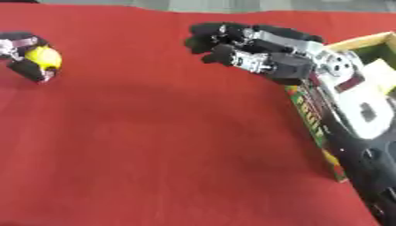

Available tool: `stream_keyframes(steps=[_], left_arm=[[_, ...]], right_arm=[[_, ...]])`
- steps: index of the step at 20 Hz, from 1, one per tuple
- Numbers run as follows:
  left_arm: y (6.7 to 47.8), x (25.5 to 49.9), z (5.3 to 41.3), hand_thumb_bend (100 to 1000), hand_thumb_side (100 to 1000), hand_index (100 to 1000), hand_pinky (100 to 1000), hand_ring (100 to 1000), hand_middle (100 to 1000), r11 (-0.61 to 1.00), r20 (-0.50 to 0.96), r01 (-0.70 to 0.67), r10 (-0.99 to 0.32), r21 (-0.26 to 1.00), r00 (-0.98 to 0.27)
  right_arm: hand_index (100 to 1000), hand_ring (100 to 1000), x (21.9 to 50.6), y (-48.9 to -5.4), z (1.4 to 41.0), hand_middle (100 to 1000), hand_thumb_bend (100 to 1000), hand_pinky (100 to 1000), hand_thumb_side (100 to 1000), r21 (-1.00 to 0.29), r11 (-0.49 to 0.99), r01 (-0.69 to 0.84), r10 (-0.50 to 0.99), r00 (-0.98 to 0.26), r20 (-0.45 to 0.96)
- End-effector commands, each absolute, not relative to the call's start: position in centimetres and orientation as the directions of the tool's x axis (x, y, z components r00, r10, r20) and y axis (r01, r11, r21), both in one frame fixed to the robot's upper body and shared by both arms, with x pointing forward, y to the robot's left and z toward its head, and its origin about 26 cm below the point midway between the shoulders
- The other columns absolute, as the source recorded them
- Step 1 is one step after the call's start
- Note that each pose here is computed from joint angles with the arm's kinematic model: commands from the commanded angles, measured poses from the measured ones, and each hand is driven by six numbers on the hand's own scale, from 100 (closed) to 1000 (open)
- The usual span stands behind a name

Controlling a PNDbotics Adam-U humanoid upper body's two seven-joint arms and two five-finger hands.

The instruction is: Pick up the objects with one hand, pass them to the other hand, and then place them into the box on the other side of the table.

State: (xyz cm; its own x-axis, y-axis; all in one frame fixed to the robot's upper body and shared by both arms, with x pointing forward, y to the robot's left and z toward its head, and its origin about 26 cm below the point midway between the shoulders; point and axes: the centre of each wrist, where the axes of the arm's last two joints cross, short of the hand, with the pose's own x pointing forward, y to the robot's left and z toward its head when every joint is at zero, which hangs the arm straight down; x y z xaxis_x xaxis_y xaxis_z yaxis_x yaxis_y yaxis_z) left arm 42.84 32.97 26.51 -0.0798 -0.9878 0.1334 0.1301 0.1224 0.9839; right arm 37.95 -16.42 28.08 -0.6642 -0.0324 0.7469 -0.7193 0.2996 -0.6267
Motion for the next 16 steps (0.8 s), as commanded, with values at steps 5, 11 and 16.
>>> stream_keyframes(steps=[5, 11, 16], left_arm=[[28.5, 36.6, 30.4, 100, 161, 544, 670, 604, 553, 0.179, 0.158, -0.027, -0.922, 0.983, -0.354], [25.0, 32.8, 30.0, 100, 232, 549, 664, 577, 530, 0.300, 0.236, -0.044, -0.823, 0.953, -0.516], [22.6, 31.1, 28.9, 100, 246, 550, 662, 567, 522, 0.409, 0.284, -0.062, -0.728, 0.911, -0.624]], right_arm=[[994, 1000, 36.9, -16.4, 30.6, 927, 100, 980, 517, -0.672, 0.337, -0.660, -0.057, -0.727, 0.685], [981, 1000, 36.7, -16.7, 31.7, 923, 100, 974, 371, -0.715, 0.356, -0.602, -0.046, -0.775, 0.630], [978, 1000, 37.8, -16.6, 31.3, 922, 100, 967, 373, -0.766, 0.342, -0.544, 0.018, -0.811, 0.584]])
